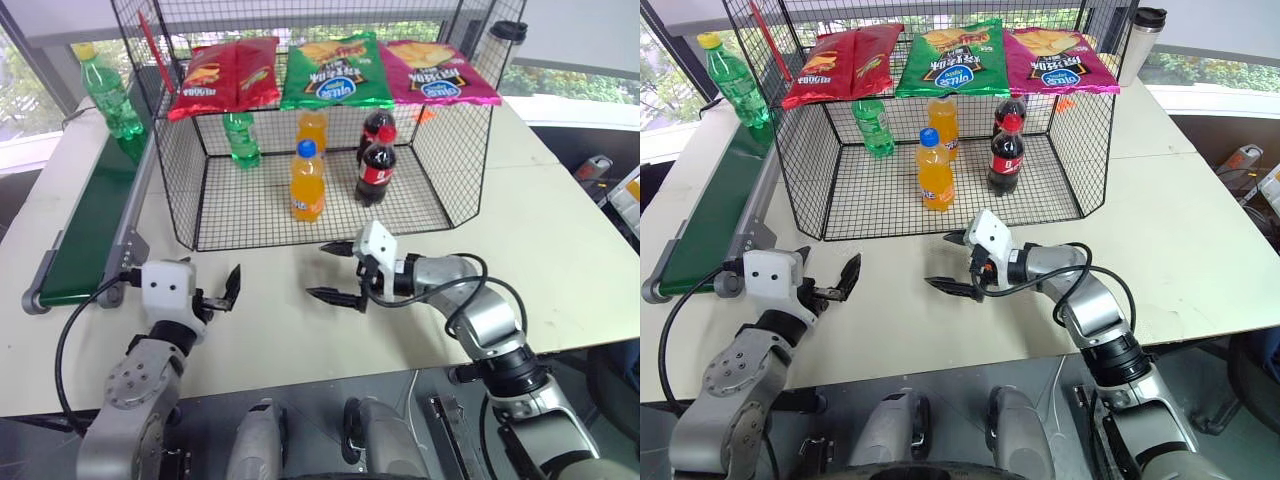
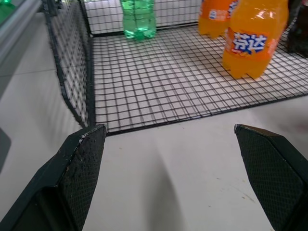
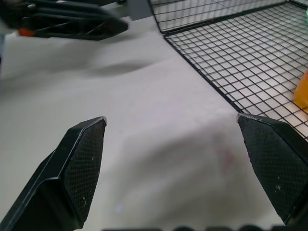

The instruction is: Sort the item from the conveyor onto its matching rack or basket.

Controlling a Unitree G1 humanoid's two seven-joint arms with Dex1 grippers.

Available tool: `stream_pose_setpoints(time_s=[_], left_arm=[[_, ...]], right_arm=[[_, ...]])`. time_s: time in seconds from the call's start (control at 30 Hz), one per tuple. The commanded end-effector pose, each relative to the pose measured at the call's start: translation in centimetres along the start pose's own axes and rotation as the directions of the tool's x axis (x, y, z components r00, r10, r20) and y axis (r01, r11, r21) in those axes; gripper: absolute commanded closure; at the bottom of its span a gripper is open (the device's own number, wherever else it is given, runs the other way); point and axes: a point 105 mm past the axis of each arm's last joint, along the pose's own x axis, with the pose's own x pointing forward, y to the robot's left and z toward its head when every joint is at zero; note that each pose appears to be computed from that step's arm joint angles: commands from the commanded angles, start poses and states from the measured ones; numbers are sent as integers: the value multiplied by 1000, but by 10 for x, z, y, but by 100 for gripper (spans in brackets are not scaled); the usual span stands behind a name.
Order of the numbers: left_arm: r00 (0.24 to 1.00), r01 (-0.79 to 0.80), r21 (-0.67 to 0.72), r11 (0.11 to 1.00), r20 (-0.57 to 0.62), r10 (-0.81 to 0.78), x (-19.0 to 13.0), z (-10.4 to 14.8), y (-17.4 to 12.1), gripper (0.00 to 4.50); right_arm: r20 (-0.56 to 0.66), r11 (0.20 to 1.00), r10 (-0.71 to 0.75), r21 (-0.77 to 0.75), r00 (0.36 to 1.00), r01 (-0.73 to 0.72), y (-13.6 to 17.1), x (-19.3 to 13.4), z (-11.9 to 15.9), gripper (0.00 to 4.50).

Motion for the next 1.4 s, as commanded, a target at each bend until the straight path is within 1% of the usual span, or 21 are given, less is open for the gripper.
stream_pose_setpoints(time_s=[0.03,0.17,0.3,0.4,0.53,0.7,0.83,0.97,1.1,1.4], left_arm=[[997,-46,6,999,57,46,-7,13,6,10],[994,-89,6,996,57,88,-11,14,13,10],[983,-165,-7,986,79,165,-15,20,27,10],[952,-281,-14,960,120,280,-18,31,48,10],[919,-367,-42,929,135,369,-24,36,75,10],[887,-440,-68,895,121,445,-31,35,103,10],[864,-493,-59,868,83,497,-37,28,123,10],[860,-506,-51,861,54,508,-40,22,131,10],[860,-506,-45,861,43,508,-41,19,134,10],[857,-512,-35,858,45,513,-42,19,136,10]], right_arm=[[107,996,59,-69,993,-52,6,-10,30,0],[150,992,106,-78,983,-95,14,-12,37,0],[177,988,129,-102,976,-112,19,-11,41,0],[185,989,126,-105,975,-108,19,-8,43,0],[179,989,120,-102,977,-103,19,-5,41,0],[175,990,116,-99,978,-99,17,-2,41,0],[173,991,110,-97,979,-94,16,-2,41,0],[171,992,105,-94,980,-90,15,-2,40,0],[169,992,100,-93,981,-85,14,-2,37,0],[164,993,95,-88,982,-81,13,-2,30,0]])
